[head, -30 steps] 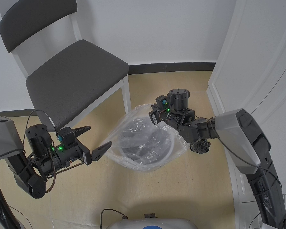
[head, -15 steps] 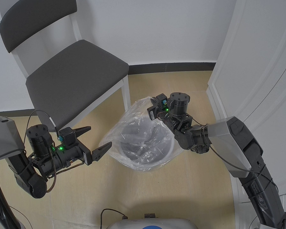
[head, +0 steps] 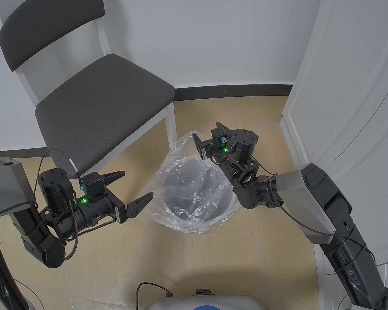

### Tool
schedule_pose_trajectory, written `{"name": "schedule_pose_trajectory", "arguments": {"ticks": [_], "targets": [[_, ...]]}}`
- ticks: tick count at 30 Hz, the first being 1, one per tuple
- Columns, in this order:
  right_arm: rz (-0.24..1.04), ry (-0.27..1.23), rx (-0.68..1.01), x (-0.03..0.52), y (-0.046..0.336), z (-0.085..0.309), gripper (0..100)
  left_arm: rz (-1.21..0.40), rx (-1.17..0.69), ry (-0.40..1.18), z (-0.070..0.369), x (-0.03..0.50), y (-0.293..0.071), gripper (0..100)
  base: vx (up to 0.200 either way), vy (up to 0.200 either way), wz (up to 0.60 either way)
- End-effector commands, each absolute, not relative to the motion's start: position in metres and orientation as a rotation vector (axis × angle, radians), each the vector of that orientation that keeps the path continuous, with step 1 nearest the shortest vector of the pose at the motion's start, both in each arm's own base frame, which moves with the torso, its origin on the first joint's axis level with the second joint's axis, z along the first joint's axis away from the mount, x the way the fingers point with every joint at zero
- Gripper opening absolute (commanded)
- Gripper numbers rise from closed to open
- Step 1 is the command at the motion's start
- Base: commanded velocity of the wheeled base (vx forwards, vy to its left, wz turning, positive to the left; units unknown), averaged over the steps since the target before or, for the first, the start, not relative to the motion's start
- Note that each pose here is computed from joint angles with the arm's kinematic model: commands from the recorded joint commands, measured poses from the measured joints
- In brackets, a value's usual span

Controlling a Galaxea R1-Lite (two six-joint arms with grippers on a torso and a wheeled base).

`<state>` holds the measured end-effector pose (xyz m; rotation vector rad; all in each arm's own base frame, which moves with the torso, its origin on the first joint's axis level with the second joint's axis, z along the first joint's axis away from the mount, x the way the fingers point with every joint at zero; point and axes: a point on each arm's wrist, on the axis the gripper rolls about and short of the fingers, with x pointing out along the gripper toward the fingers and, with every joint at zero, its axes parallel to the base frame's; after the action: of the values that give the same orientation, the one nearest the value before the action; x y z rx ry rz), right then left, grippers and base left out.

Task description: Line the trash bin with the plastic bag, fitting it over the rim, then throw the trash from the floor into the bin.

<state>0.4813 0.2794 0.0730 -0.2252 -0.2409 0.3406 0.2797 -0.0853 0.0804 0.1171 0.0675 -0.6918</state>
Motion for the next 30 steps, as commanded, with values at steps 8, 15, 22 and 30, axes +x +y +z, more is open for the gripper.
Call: {"name": "schedule_pose_trajectory", "arguments": {"ticks": [8,15,22,30], "targets": [[0.299,-0.344,-0.173,0.466,0.273,0.139,100,-0.656,0.123,0.100,0.064,0.292,-0.101,100,0.000,0.000,0.00],[0.339,-0.024,-0.238,0.459,0.256,0.081,100,-0.650,0.131,0.121,0.057,0.292,-0.111,100,0.000,0.000,0.00],[0.428,0.100,-0.241,0.433,0.243,0.065,100,-0.605,0.142,0.143,0.047,0.297,-0.117,100,0.000,0.000,0.00],[0.436,0.058,-0.194,0.419,0.238,0.104,100,-0.602,0.152,0.161,0.040,0.295,-0.128,100,0.000,0.000,0.00]]}}
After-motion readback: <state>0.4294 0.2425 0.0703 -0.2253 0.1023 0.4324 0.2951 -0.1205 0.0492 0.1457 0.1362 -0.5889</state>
